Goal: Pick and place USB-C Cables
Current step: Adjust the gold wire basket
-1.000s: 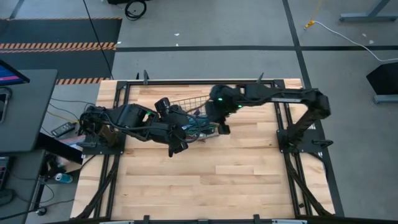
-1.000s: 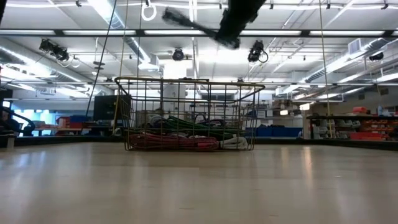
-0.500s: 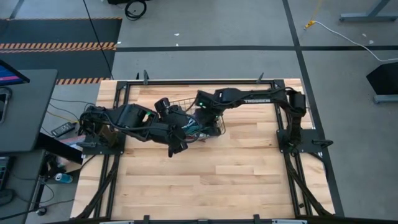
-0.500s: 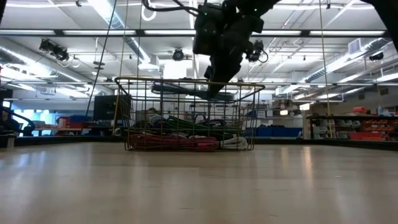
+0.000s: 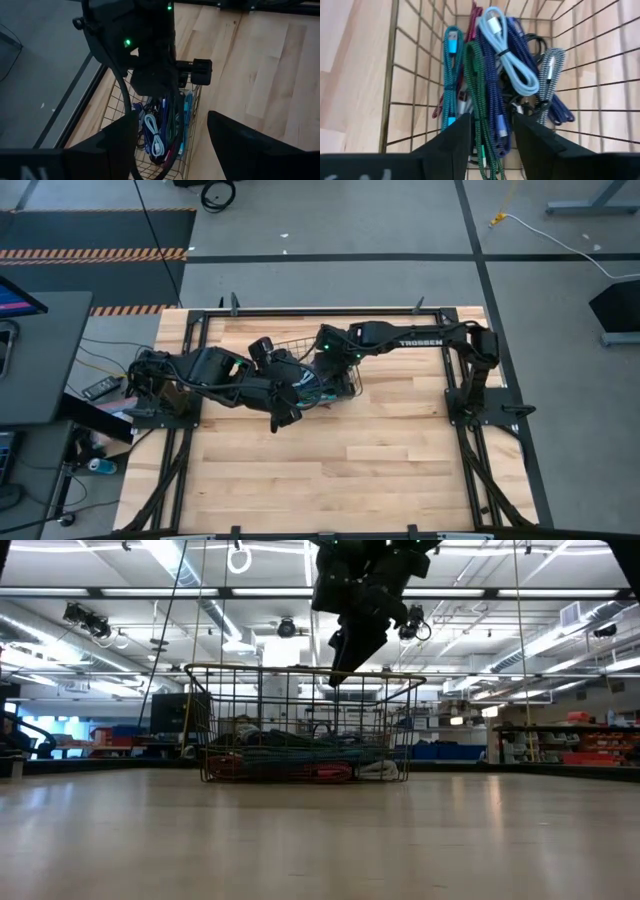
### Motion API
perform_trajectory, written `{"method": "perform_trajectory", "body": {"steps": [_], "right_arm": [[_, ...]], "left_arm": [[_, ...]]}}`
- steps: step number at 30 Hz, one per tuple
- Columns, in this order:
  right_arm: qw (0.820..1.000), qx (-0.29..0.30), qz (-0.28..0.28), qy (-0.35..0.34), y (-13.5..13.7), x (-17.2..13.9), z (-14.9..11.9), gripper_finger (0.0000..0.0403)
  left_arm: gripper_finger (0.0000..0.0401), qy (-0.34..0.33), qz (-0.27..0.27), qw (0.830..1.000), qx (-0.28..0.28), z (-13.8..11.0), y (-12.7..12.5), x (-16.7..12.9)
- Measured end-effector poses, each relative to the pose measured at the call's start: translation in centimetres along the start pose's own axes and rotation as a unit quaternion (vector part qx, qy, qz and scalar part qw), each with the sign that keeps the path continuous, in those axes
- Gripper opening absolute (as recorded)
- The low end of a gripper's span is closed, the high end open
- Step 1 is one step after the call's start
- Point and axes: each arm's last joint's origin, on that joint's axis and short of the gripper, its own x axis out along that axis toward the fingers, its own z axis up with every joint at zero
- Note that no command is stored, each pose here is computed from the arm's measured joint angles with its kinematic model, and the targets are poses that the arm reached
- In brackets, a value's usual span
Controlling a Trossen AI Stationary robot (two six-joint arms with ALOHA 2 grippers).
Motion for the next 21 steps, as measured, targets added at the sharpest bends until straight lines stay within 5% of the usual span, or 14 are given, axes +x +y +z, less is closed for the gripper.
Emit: {"method": "perform_trajectory", "body": {"steps": [5,12,21], "right_arm": [[1.000,0.025,0.001,0.019,0.2,-0.1,-0.3,0.0131],[0.997,0.033,0.017,0.061,0.9,-0.1,-1.0,0.0012],[0.997,0.029,0.024,0.067,1.8,0.1,-0.8,0.0003]], "left_arm": [[0.0243,0.000,0.000,1.000,0.000,0.0,0.0,0.0],[0.0243,0.000,0.000,1.000,0.000,0.0,0.0,0.0],[0.0243,0.000,0.000,1.000,0.001,0.0,0.0,0.0]]}}
